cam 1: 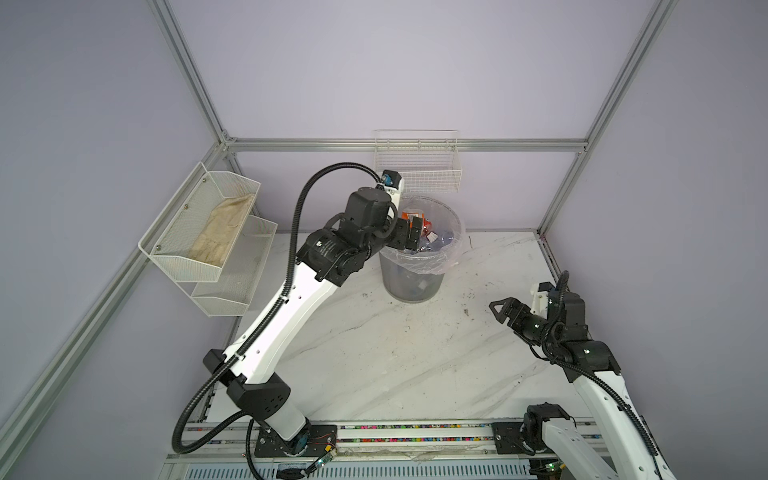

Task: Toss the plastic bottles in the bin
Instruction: 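Open the left gripper and raise it away from the bin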

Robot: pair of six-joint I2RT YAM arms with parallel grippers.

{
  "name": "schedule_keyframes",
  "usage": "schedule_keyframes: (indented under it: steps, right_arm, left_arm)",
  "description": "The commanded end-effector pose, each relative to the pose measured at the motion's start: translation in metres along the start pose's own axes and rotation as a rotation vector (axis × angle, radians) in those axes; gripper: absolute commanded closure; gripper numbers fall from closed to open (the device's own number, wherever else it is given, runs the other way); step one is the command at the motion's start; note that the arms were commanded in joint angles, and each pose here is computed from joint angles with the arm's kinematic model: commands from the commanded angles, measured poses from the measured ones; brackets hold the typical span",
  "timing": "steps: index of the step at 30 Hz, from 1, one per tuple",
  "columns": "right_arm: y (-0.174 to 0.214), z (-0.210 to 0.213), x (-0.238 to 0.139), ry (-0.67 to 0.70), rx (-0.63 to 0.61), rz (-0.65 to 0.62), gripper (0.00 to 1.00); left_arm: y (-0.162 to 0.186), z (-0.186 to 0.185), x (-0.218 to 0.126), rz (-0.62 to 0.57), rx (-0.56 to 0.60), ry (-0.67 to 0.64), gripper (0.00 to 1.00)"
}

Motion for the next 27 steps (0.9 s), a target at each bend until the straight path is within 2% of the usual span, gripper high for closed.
schedule_keyframes:
  steps: [1,8,16,27]
  right_arm:
    - [-0.002,0.001,-0.003,0.000,-0.011,-0.012,0.11]
    - [-0.007,0.008,-0.002,-0.037,-0.050,-0.010,0.10]
    - [-0.028,0.023,-0.004,-0.083,-0.105,-0.055,0.03]
    - [-0.057,0.045,-0.019,-0.136,-0.172,-0.134,0.03]
  left_arm:
    - [-0.022,-0.001,-0.028,-0.105,-0.045,0.041,0.00]
    - [-0.016,0.013,-0.061,-0.174,-0.052,0.036,0.00]
    - [0.017,0.037,-0.067,-0.140,-0.036,-0.042,0.00]
    - [0.064,0.074,-0.070,-0.085,-0.060,-0.162,0.00]
Point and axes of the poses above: each gripper's point midway between its finger pads, its own x axis out along the fingers, its own z axis along the line the jaws close on, y = z × x, the point moved 6 cm from there along -x, back along the fingers, and after that the axes turned 13 degrees about -x, right-handed, at the moved point
